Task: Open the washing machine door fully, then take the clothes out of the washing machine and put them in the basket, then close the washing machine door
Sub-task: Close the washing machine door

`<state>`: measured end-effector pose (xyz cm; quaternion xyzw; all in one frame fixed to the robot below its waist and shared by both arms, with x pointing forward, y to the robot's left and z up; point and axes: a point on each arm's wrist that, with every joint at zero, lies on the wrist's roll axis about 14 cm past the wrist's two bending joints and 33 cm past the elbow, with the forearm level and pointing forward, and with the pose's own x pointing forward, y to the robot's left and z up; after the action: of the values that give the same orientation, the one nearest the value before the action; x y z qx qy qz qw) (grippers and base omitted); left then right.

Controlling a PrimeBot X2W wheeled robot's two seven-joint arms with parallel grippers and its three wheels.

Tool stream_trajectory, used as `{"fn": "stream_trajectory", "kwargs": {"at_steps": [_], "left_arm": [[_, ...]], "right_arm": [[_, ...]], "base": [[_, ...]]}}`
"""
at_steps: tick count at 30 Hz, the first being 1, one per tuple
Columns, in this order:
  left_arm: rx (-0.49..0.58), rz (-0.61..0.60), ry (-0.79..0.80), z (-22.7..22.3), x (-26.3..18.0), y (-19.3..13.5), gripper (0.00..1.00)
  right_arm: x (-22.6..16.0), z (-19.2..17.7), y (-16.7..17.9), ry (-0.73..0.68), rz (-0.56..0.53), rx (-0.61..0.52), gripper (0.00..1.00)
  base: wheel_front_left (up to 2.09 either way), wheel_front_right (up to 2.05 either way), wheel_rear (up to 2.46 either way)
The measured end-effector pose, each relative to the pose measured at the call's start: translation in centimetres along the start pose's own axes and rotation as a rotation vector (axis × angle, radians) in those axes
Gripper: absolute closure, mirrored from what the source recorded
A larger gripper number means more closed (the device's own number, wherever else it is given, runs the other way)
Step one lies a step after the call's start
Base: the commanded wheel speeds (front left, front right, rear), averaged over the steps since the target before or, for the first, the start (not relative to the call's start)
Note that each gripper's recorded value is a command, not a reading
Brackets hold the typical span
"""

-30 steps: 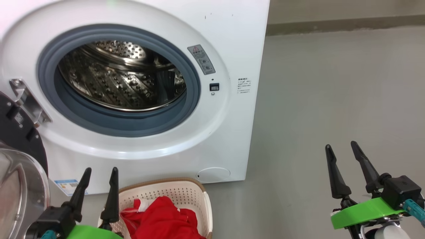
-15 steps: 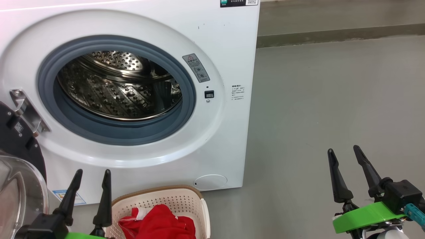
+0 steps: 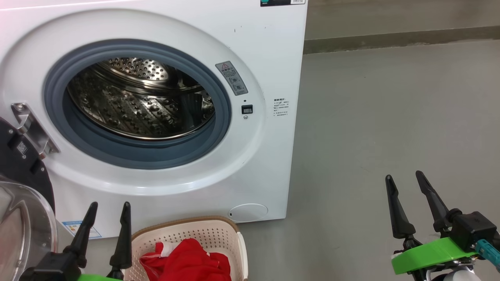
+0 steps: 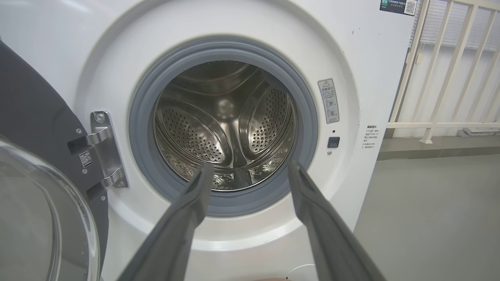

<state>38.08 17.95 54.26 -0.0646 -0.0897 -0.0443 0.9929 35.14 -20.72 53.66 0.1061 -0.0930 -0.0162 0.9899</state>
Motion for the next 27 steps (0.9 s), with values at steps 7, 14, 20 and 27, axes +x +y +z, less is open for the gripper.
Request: {"fn": "stream_trajectory", "kwargs": {"at_steps": [7, 14, 20, 27], "left_arm": [[0.001, 0.005, 0.005, -0.13, -0.09, 0.16, 0.0], [0.002, 0.008, 0.007, -0.23, -0.06, 0.29, 0.0], [-0.001, -0.003, 0.015, -0.48, 0.01, -0.06, 0.0], [-0.011, -0.026, 0.019, -0.59, 0.11, -0.52, 0.0]], "right_arm": [[-0.22, -0.23, 0.01, 0.007, 0.0, 0.0, 0.0], [-0.35, -0.46, 0.03, 0.014, -0.001, 0.003, 0.0], [-0.39, -0.58, -0.06, 0.018, -0.004, 0.003, 0.0], [-0.36, -0.74, -0.09, 0.023, -0.006, 0.004, 0.0]], "base": [[-0.2, 0.2, 0.0], [-1.06, 1.06, 0.0], [-1.83, 1.83, 0.0], [-1.55, 1.55, 0.0]]}}
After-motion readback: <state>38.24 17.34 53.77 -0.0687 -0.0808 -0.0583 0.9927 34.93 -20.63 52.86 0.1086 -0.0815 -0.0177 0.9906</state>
